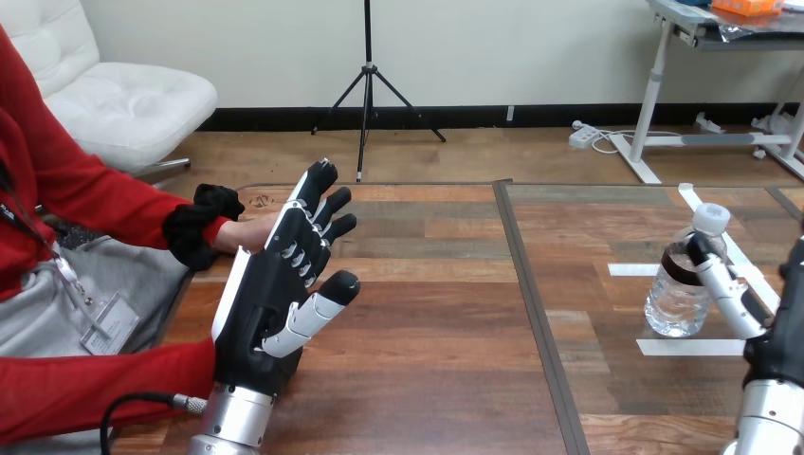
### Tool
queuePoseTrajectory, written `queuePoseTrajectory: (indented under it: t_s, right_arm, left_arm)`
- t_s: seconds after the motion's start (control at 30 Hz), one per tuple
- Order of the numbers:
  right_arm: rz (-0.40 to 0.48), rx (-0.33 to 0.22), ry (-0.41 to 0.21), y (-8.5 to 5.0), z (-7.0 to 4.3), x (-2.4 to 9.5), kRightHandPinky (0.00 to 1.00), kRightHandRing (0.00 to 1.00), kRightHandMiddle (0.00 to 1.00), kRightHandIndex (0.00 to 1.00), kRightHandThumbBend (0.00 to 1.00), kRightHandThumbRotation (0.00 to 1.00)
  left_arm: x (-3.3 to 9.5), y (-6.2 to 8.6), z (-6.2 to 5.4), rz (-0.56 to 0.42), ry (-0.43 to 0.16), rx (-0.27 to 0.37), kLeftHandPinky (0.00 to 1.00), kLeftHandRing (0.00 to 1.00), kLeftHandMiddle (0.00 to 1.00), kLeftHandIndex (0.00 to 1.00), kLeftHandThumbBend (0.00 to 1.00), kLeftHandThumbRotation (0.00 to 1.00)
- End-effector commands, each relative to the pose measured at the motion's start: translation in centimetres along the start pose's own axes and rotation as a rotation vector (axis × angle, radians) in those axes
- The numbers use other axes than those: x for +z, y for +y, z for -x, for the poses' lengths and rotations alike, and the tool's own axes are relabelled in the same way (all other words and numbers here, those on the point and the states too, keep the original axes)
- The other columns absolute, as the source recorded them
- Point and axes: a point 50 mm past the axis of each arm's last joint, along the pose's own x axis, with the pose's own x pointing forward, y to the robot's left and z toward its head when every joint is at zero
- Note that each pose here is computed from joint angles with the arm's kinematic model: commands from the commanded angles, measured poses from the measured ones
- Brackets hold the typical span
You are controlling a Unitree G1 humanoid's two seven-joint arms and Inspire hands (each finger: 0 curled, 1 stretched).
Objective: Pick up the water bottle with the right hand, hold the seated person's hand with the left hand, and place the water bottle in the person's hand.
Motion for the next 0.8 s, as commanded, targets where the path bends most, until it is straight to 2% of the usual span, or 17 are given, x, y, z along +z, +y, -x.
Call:
queuePoseTrajectory:
  t_s: [0.0, 0.77]
  right_arm:
    - [-0.023, -0.003, -0.072, 0.6, -2.7, 2.9, 0.94, 1.0, 1.0, 1.0, 1.0, 0.65]
    - [0.021, 0.048, 0.016, 1.6, -2.9, 2.3, 0.92, 0.98, 1.0, 1.0, 1.0, 0.67]
  left_arm:
    - [1.4, -0.2, -2.4, -0.013, -0.1, -0.025, 0.87, 0.93, 0.97, 0.94, 1.0, 0.62]
    - [1.4, -0.4, -2.3, -0.014, -0.098, -0.029, 0.87, 0.93, 0.96, 0.94, 1.0, 0.62]
